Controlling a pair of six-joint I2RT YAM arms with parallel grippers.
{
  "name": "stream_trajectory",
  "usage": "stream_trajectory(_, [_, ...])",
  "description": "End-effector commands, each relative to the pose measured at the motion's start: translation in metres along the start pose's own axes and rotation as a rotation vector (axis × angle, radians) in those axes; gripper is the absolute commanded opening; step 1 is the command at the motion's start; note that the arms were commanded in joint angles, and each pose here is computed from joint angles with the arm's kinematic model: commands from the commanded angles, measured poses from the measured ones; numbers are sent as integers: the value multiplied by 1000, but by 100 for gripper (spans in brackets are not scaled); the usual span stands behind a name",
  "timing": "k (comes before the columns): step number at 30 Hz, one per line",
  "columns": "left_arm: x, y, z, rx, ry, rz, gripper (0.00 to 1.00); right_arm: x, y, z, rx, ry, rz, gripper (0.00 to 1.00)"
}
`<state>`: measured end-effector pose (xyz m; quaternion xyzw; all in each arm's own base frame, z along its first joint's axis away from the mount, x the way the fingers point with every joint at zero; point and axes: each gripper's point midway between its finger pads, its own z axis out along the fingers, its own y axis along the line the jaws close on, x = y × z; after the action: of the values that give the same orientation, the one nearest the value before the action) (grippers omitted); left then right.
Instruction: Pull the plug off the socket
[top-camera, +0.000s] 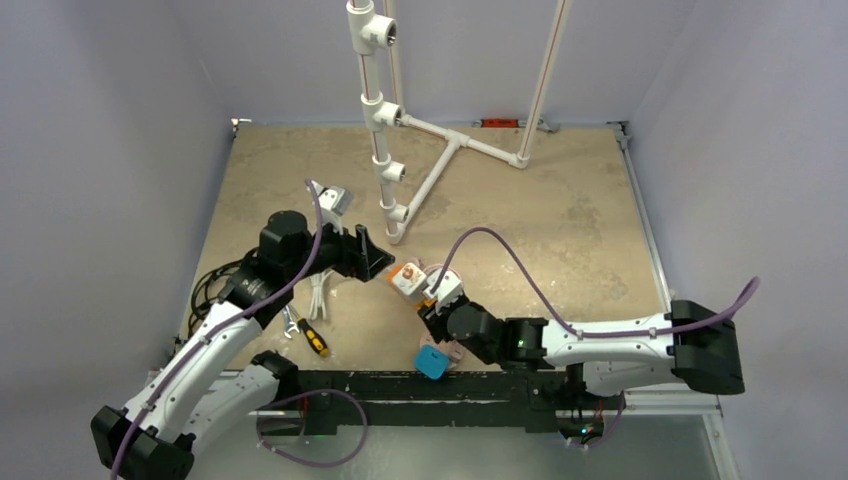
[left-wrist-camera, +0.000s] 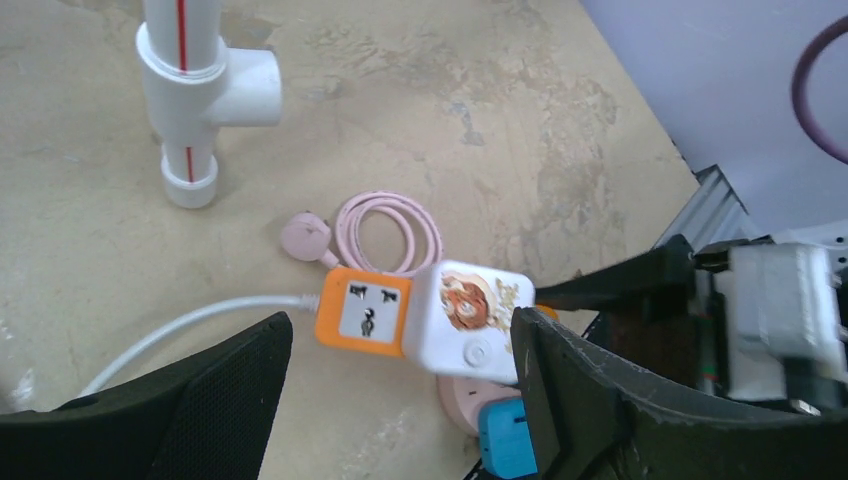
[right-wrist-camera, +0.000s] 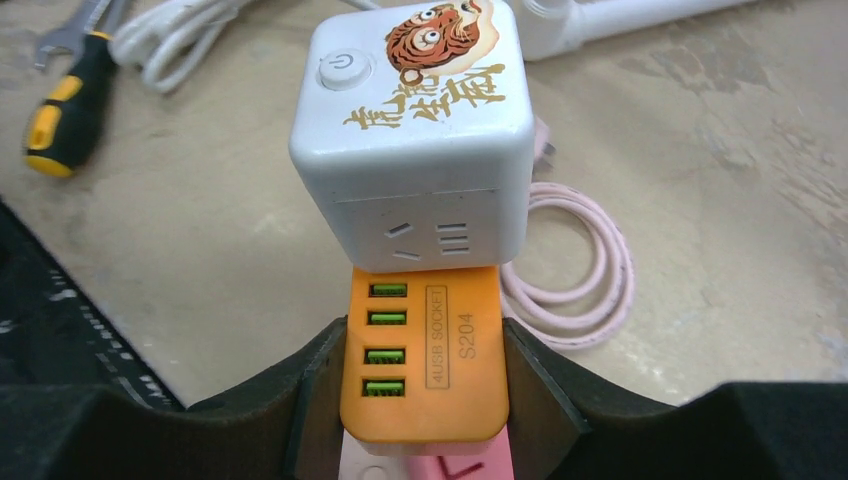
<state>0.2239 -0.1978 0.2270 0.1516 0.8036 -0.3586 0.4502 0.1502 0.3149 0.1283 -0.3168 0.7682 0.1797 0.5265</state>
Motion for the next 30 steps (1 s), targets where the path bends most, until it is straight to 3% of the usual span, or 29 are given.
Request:
stream_trajectory(1, [-15, -32, 3, 95, 10, -46, 79, -9, -22, -2, 23, -42, 61, 6])
stream_trajectory(12, [17, -46, 50, 65, 113, 72, 81, -23, -32, -15, -17, -115, 107, 6])
stream_trajectory(19, [8, -48, 66, 86, 152, 184, 83, -20, -29, -11, -23, -107, 100, 5])
stream_trajectory(30, [40, -50, 72, 137, 223, 166, 87, -16, -30, -6, -6, -103, 94, 5])
